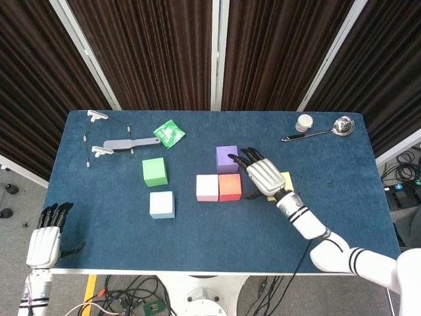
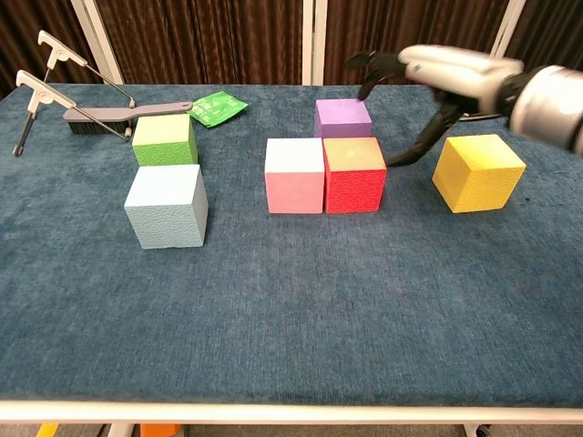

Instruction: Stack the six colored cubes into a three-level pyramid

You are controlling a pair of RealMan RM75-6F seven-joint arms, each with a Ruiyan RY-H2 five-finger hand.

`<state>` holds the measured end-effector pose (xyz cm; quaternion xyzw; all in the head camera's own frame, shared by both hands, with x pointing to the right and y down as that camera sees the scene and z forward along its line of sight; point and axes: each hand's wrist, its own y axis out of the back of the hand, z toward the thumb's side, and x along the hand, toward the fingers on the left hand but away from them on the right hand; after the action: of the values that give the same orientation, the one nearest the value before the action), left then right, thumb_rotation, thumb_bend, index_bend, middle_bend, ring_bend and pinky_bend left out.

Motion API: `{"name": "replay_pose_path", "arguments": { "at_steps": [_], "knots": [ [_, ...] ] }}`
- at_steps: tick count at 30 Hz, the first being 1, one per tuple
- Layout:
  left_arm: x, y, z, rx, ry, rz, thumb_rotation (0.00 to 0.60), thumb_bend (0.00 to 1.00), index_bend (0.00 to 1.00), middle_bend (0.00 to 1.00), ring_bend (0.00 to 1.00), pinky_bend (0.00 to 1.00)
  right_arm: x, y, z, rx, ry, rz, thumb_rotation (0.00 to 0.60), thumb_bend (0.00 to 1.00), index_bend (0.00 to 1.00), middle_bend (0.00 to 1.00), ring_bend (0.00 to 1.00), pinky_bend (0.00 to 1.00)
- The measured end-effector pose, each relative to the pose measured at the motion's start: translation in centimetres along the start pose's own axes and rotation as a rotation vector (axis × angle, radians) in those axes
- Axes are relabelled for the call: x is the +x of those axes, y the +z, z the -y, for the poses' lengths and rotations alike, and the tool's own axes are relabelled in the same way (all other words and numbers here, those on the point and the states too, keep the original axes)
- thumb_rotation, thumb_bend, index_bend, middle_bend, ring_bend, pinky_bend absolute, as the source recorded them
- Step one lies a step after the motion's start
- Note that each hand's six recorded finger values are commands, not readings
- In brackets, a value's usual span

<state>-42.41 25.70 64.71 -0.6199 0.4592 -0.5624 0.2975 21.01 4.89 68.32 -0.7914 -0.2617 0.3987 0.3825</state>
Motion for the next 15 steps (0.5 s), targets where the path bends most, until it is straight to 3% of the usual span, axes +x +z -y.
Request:
{"name": "replay_pose_path", "arguments": {
  "at_steps": [4,9,15],
  "knots": [
    [0.2,0.0,0.0,-0.003,0.004,0.000,0.600,0.04,0.12,0.09,0.00,0.00,2.0,-1.9,-2.0,-0.002,-0.015,0.058,0.600,0.00,0.00,0.21,0.00,0.00],
    [0.4,0.5,0.1,-0.003,0.006,0.015,0.600,0.04,0.12,0.09,0.00,0.00,5.2,-4.9,-3.9,0.035,0.039,0.167,0.600,0.00,0.00,0.19,0.00,0.00],
    [0.4,1.1,0.2,0.008,0.002,0.025,0.600,0.04,0.12,0.09,0.00,0.00,8.3,-7.0,-2.6,0.098,0.136,0.270,0.600,0.00,0.00,0.18,0.00,0.00]
  ]
}}
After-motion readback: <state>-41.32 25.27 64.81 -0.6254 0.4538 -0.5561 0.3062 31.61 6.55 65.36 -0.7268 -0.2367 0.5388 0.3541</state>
